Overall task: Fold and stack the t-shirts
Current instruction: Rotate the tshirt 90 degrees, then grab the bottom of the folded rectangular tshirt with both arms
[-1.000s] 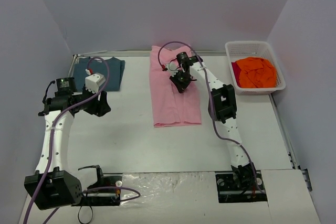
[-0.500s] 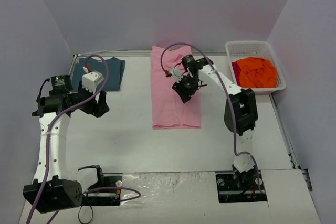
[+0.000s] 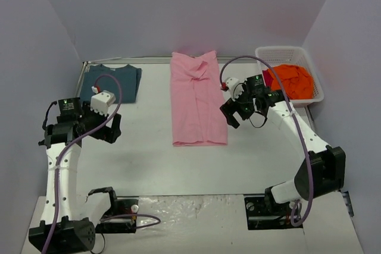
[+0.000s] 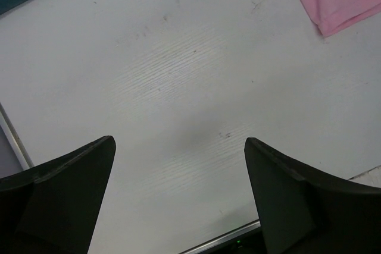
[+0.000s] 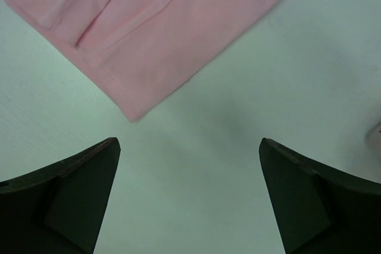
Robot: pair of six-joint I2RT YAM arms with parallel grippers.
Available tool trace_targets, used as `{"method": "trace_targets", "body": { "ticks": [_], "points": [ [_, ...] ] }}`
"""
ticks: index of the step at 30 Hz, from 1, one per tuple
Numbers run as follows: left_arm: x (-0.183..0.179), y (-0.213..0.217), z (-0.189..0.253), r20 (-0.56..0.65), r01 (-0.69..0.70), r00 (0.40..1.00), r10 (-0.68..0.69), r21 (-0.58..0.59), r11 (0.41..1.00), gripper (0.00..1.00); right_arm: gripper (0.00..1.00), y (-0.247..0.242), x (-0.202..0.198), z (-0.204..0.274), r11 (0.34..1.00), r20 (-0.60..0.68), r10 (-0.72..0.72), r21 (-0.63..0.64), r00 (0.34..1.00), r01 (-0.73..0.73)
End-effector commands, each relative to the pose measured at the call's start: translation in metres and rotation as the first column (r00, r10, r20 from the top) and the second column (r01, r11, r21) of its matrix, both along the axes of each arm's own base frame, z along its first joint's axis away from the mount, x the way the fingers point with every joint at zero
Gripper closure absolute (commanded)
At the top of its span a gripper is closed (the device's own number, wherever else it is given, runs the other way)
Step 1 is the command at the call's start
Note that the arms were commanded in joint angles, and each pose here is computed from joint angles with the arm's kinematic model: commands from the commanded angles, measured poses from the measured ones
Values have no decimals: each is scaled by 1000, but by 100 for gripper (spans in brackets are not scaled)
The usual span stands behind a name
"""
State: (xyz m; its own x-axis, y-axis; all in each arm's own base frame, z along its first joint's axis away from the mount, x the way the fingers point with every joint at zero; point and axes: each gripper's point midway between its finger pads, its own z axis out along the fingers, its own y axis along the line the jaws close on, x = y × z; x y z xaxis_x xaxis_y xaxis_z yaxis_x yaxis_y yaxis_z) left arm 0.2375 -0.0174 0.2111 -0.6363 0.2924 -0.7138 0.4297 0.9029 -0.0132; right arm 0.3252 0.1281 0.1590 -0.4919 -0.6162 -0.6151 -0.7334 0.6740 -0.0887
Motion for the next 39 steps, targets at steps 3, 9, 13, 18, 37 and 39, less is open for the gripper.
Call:
{"method": "trace_targets", "body": {
  "ticks": [3, 9, 13, 18, 37, 39],
  "points": [
    [-7, 12, 6, 127, -61, 990, 58, 22, 998, 7, 0, -4, 11, 4, 997, 51, -66, 47, 997, 63],
    [-19, 9, 14, 188, -71, 980, 69, 5, 997, 5, 0, -17, 13, 2, 987, 34, -144, 83, 989, 140],
    [-21, 9, 17, 174, -91, 980, 99, -50, 995, 6, 0, -27, 8, 19, 964, 107, -214, 184, 971, 192],
    [-19, 0, 25, 188, -55, 979, 83, -147, 988, 6, 0, -52, 1, 27, 943, 182, -296, 211, 938, 257],
    [9, 12, 15, 184, -116, 971, 151, -188, 975, 6, 0, -80, -11, 24, 913, 94, -319, 298, 943, 279],
    [6, 11, 14, 186, -108, 972, 145, -193, 975, 6, 0, -80, -13, 23, 911, 87, -320, 301, 944, 281]
  ]
}}
